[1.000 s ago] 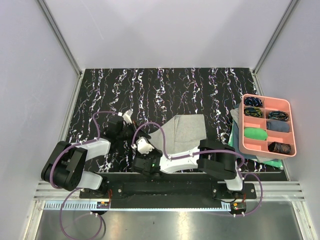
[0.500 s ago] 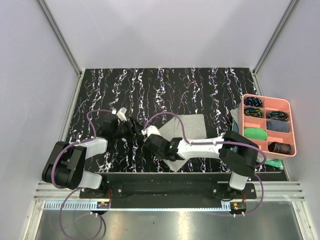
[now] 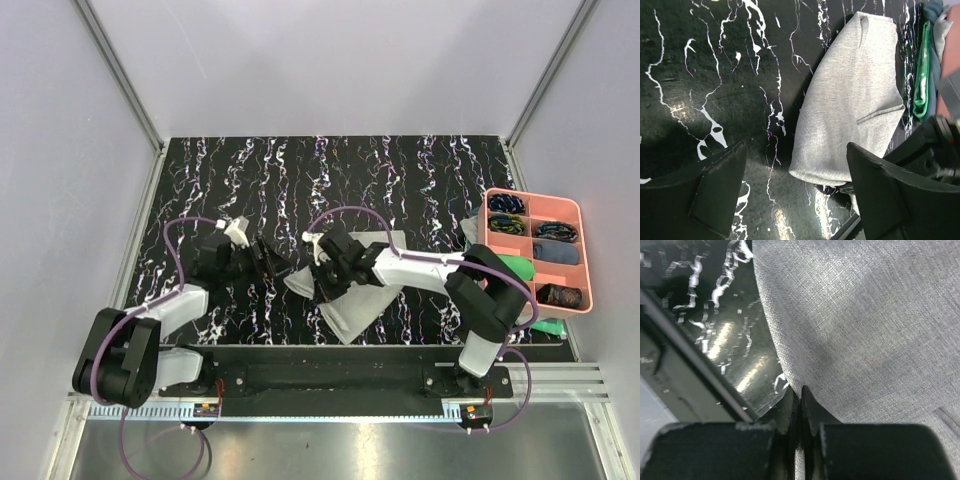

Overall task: Fold the napkin, place the utensils inside, and roll it up
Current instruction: Roll the napkin with the utensil

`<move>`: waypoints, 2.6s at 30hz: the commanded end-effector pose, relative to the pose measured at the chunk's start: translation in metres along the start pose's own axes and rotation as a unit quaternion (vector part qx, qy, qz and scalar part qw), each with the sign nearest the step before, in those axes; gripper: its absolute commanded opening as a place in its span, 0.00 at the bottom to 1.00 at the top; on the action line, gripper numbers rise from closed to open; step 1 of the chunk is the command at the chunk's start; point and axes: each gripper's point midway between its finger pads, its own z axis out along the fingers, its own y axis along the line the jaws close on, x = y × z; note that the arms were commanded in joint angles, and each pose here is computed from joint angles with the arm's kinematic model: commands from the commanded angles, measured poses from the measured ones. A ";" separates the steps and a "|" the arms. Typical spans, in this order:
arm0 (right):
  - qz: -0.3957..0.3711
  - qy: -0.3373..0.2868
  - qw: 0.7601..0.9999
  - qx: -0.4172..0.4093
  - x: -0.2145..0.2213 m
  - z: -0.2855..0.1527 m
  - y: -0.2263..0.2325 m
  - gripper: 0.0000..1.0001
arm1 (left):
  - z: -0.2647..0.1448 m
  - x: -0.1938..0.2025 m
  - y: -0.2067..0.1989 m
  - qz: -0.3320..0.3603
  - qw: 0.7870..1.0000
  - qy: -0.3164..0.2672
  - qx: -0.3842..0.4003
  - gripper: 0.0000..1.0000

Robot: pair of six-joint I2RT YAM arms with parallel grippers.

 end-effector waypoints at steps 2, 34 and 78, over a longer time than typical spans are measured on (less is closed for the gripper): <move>0.031 0.007 0.994 -0.103 -0.010 -0.002 0.011 0.00 | -0.009 0.001 -0.003 0.034 0.999 -0.015 0.014 0.81; 0.136 0.020 0.978 -0.159 0.021 0.032 -0.042 0.00 | 0.029 0.037 -0.097 0.010 0.972 0.072 0.221 0.76; 0.145 0.018 0.977 -0.152 0.024 0.032 -0.044 0.00 | 0.059 0.013 -0.004 0.149 0.988 0.038 0.023 0.70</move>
